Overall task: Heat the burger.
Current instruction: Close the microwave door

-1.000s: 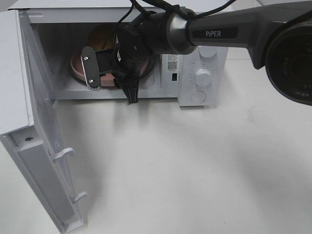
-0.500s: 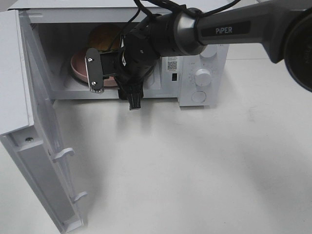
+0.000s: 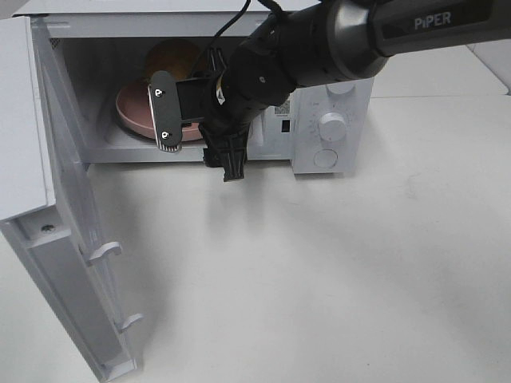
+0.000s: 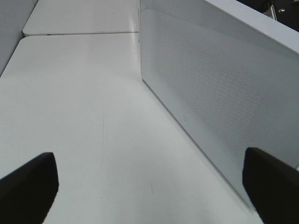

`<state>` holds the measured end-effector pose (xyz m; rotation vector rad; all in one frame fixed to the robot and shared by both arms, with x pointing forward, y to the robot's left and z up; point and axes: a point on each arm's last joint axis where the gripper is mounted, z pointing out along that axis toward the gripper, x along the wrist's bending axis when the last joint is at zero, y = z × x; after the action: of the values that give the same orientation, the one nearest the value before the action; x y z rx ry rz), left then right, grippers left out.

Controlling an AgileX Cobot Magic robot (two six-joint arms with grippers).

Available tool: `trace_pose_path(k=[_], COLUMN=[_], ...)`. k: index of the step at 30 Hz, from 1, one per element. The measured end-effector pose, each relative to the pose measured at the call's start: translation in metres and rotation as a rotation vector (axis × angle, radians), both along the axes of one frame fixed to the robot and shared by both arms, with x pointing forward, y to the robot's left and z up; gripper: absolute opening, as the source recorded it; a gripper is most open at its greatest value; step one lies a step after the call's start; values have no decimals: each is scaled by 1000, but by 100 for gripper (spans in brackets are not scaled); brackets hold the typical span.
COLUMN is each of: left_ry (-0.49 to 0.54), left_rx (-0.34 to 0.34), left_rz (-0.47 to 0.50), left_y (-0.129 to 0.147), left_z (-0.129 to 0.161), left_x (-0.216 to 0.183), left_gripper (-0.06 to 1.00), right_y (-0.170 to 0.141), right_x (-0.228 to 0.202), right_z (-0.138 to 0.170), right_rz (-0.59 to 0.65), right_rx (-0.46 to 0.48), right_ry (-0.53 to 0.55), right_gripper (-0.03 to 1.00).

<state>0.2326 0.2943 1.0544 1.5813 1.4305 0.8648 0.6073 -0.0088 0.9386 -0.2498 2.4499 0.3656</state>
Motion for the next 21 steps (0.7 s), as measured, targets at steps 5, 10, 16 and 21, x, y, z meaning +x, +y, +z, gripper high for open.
trace_pose_path(k=[5,10,16,21], left_ry=[0,0,0,0], left_rx=[0,0,0,0], left_rz=[0,0,0,0], left_y=[0,0,0,0], left_z=[0,0,0,0], left_x=[0,0,0,0], left_gripper=[100,100,100,100], right_y=[-8,-18,-32,-44], right_x=[-11,-25,-43,-57], right_z=[3,11,20,25], right_rz=[-5,-18,-38,-65], right_rx=[9,39,62,77], right_ry=[9,13,26,44], right_gripper=[76,76,76,76])
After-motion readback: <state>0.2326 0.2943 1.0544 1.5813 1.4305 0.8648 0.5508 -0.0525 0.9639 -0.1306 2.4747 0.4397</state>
